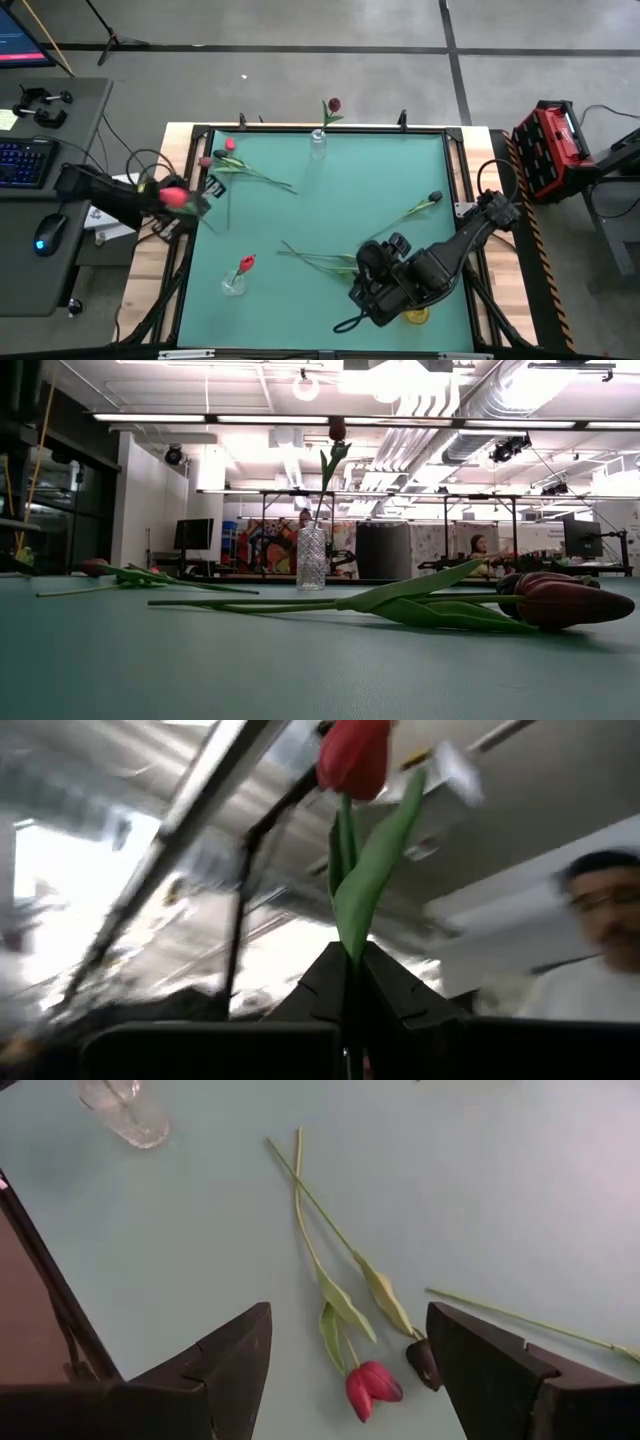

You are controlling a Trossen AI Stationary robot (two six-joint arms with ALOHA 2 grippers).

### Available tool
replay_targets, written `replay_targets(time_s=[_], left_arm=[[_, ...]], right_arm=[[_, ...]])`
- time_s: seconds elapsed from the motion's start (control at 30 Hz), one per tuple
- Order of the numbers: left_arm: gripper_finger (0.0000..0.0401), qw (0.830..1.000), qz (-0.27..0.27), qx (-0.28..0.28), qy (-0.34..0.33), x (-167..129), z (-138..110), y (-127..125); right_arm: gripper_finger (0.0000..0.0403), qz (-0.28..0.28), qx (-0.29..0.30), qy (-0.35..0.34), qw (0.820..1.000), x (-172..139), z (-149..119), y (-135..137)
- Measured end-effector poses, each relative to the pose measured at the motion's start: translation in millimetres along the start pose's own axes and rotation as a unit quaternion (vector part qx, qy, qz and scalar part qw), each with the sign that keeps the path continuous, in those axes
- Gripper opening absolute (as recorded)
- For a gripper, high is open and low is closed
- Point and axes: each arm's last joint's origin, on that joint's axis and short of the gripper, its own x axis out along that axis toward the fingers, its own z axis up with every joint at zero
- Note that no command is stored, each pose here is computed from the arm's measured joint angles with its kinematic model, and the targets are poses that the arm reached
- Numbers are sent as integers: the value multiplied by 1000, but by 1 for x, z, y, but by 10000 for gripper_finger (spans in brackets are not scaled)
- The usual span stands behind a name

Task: Sort flowers into vase by color
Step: Put the bottom pink flower into the bottom transparent vase

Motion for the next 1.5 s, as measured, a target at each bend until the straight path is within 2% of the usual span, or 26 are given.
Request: replay_targets(time_s=[0.13, 0.23, 0.37, 0.57, 0.77, 0.9, 1.03, 1.27, 1.33, 1.4, 1.5], left_arm=[[0, 996, -61, -55, 24, 1, -6, -12], [0, 992, -77, -84, 46, 3, -15, -17], [0, 993, -85, -72, 45, 5, -22, -25], [0, 995, -56, -53, 66, 16, -40, -32], [0, 989, -56, -72, 120, 23, -64, -38], [0, 987, -58, -74, 133, 29, -73, -43], [0, 990, -72, -57, 110, 47, -72, -46], [0, 990, -70, -49, 114, 74, -89, -50], [0, 990, -96, -40, 94, 87, -85, -47], [0, 985, -149, -39, 73, 103, -79, -40], [0, 975, -209, -48, 61, 126, -64, -15]], right_arm=[[254, -4, 1, -2, 1000, 2, 3, -2], [254, -9, -2, -2, 1000, 5, 7, -3], [254, -13, 2, -3, 1000, 7, 12, -5], [254, -14, 5, -3, 1000, 8, 13, -6], [254, -14, 5, -1, 1000, 8, 13, -6], [254, -14, 6, -1, 1000, 9, 14, -6], [254, -14, 6, 0, 1000, 9, 14, -6], [254, -14, 6, 0, 1000, 9, 14, -6], [254, -15, 6, -1, 1000, 9, 14, -6], [254, -15, 7, -1, 1000, 9, 14, -6], [254, -14, 7, -2, 1000, 9, 14, -6]])
